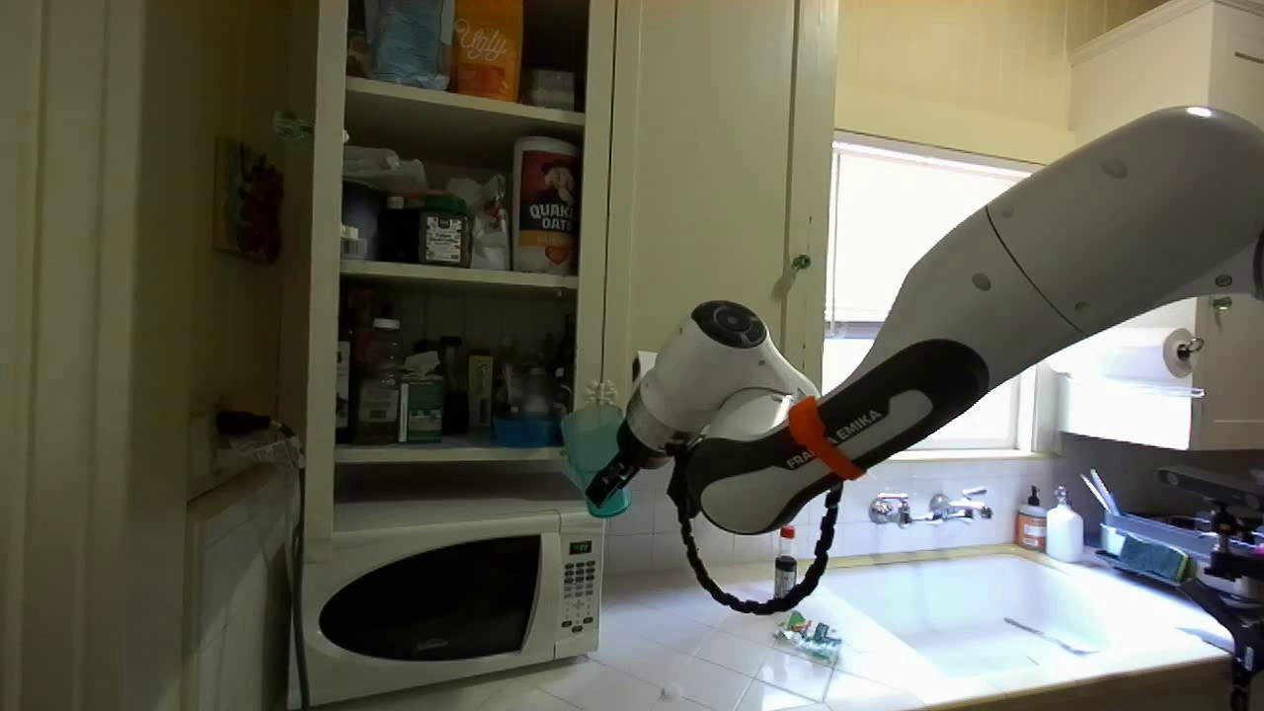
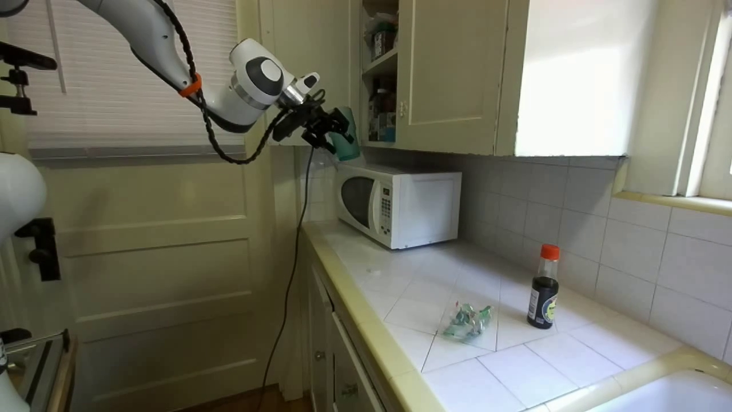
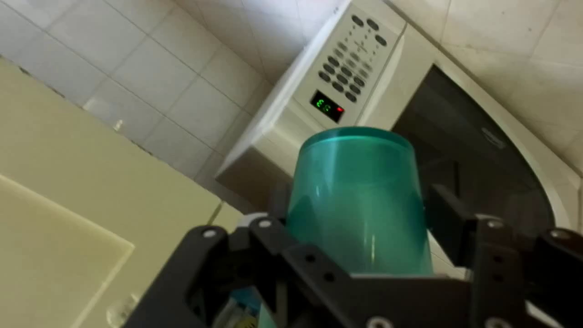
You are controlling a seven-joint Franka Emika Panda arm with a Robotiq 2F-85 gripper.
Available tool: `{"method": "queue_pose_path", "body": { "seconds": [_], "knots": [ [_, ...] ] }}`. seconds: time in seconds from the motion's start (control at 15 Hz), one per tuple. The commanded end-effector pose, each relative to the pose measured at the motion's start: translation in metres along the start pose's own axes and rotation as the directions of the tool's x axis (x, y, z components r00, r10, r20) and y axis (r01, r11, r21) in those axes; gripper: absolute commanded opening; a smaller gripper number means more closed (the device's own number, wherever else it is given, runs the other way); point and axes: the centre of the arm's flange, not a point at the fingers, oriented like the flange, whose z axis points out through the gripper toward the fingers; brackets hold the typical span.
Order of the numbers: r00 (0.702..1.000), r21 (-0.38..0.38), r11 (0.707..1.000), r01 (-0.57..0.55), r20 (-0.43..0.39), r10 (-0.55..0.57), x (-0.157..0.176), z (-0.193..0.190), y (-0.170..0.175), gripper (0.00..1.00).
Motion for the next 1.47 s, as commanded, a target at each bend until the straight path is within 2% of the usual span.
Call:
{"method": "queue_pose_path", "body": {
  "seconds": [0.0, 0.2, 0.53, 0.87, 0.93, 1.0, 1.07, 1.13, 1.2, 1.4],
  "knots": [
    [0.99, 0.045, 0.996, 0.075, -0.12, -0.069, 0.055, 0.024, -0.008, 0.51],
    [0.98, 0.074, 0.995, 0.062, -0.194, -0.047, 0.082, 0.028, -0.004, 0.51],
    [0.968, 0.172, 0.983, -0.06, -0.231, 0.1, 0.116, 0.043, 0.02, 0.51],
    [0.957, 0.128, 0.99, -0.058, -0.274, 0.092, 0.157, 0.054, 0.037, 0.51],
    [0.963, 0.144, 0.989, -0.022, -0.263, 0.06, 0.155, 0.054, 0.039, 0.51],
    [0.96, 0.144, 0.988, -0.052, -0.266, 0.089, 0.124, 0.03, 0.024, 0.51],
    [0.959, 0.139, 0.989, -0.054, -0.267, 0.09, 0.126, 0.035, 0.03, 0.76],
    [0.961, 0.134, 0.989, -0.055, -0.263, 0.089, 0.124, 0.038, 0.032, 0.76],
    [0.961, 0.133, 0.99, -0.053, -0.263, 0.087, 0.124, 0.038, 0.031, 0.51],
    [0.949, 0.075, 0.991, -0.111, -0.289, 0.129, 0.138, 0.058, 0.035, 0.51]
  ]
}}
